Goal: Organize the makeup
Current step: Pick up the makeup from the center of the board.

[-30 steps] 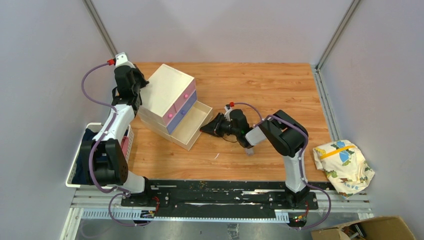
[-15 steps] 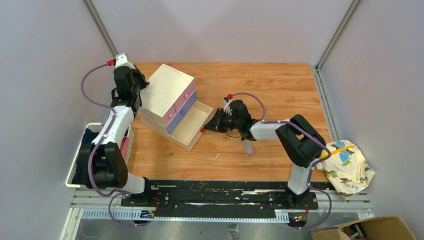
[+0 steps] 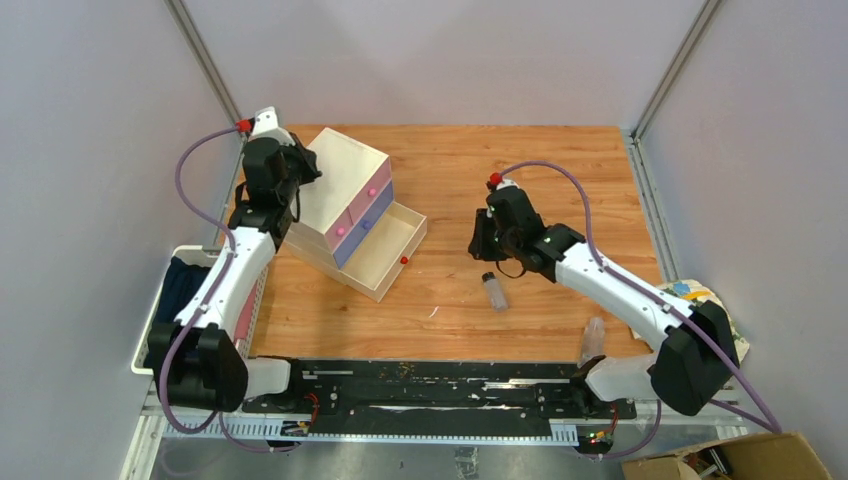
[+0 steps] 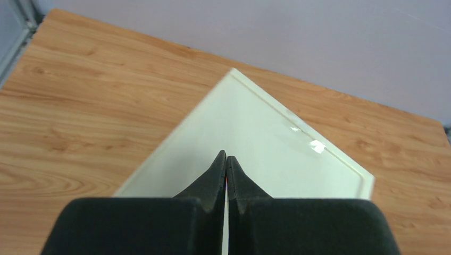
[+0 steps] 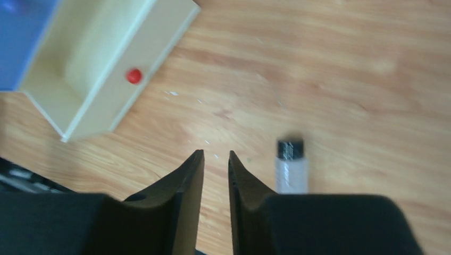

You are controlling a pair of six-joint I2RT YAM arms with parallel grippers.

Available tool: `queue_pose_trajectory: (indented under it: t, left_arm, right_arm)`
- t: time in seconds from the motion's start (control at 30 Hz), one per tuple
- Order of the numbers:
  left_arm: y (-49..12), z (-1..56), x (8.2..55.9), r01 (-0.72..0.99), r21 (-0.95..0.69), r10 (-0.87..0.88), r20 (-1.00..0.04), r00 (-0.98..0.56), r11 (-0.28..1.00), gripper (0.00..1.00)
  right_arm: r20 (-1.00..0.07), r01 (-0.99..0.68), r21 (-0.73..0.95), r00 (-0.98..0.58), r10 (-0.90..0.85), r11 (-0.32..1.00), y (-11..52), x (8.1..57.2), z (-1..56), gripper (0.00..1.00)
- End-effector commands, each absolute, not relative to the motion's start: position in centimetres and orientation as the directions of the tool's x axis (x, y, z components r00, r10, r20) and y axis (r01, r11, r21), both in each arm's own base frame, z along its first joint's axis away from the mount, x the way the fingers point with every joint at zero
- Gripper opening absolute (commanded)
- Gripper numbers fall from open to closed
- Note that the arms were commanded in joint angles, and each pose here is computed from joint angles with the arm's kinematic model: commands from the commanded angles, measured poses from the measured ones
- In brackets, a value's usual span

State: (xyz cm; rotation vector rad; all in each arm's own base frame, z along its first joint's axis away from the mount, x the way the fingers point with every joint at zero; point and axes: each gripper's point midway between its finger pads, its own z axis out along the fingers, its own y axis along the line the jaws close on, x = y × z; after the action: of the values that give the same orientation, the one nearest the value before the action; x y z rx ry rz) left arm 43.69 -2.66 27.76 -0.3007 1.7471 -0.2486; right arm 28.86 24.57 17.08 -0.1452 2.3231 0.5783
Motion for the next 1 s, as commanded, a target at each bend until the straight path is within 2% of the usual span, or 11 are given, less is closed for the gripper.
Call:
queue_pose_trajectory:
  t: [0.0,0.07,0.13,0.37,0.97]
  left_arm:
    - [-6.0,28.9,41.2,-0.005,-0.331,-0.324,-0.920,-0.219,0.944,0.00]
    - [-7.6,28.9,40.2,0.031,-0.321,-0.305,-0.923,-0.235,0.947,0.00]
    - [-8.8,28.6,39.3,0.057,-0.307,-0.284,-0.927,-0.245,0.950,0.00]
    - [-9.7,29.1,37.2,0.087,-0.286,-0.256,-0.931,-0.259,0.954,0.00]
    - [-9.2,34.9,32.5,0.115,-0.300,-0.276,-0.944,-0.182,0.947,0.00]
  right_arm:
    - [-0.606,-0.209,0.137,-0.791,-0.085,0.968,18.5,25.2,12.7,0.31]
    - [-0.599,-0.211,0.127,-0.795,-0.095,0.969,18.1,24.6,12.0,0.38]
    - [-0.581,-0.214,0.114,-0.806,-0.109,0.970,18.0,24.5,11.1,0.42]
    - [-0.537,-0.192,0.083,-0.835,-0.118,0.978,18.1,25.0,8.7,0.46]
    - [-0.401,-0.173,0.036,-0.905,-0.144,0.984,18.1,24.4,1.3,0.45]
